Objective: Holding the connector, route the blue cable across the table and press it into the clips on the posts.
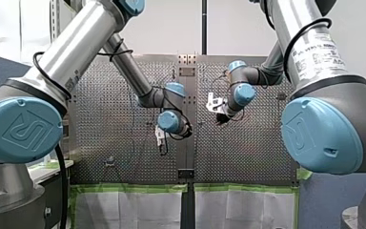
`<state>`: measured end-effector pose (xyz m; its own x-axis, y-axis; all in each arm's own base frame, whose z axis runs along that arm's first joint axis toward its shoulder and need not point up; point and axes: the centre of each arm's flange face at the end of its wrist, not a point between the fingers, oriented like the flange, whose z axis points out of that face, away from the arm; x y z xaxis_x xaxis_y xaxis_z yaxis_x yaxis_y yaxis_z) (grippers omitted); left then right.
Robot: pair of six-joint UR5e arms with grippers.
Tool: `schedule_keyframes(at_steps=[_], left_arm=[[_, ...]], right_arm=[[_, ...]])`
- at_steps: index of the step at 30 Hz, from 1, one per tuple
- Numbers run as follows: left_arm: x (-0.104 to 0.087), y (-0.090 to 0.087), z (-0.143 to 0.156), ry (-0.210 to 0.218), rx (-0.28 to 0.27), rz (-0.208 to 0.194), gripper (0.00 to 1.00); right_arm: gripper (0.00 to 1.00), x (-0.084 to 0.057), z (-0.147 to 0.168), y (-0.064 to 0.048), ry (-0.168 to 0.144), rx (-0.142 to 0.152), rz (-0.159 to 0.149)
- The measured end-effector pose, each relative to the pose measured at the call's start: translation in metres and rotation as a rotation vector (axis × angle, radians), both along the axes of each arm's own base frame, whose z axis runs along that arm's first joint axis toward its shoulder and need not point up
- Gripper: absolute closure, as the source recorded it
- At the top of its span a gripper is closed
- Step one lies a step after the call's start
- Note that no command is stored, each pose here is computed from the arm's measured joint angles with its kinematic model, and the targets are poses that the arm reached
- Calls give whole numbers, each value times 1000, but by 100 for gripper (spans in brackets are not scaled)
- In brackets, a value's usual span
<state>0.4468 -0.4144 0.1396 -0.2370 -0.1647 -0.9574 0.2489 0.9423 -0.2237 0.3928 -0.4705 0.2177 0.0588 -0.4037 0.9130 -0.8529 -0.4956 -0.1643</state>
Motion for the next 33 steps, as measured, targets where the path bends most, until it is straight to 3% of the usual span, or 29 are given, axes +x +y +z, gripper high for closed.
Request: schedule_keyframes(at_steps=[9, 15, 33], left_arm=[[27, -8, 19, -36, -46, 14, 100], [45, -5, 31, -61, -65, 22, 100], [71, -12, 3, -35, -51, 14, 100]], right_arm=[[100, -3, -12, -6, 3, 8, -9], [100, -12, -14, -19, -14, -10, -29], [100, -22, -19, -30, -28, -11, -35]])
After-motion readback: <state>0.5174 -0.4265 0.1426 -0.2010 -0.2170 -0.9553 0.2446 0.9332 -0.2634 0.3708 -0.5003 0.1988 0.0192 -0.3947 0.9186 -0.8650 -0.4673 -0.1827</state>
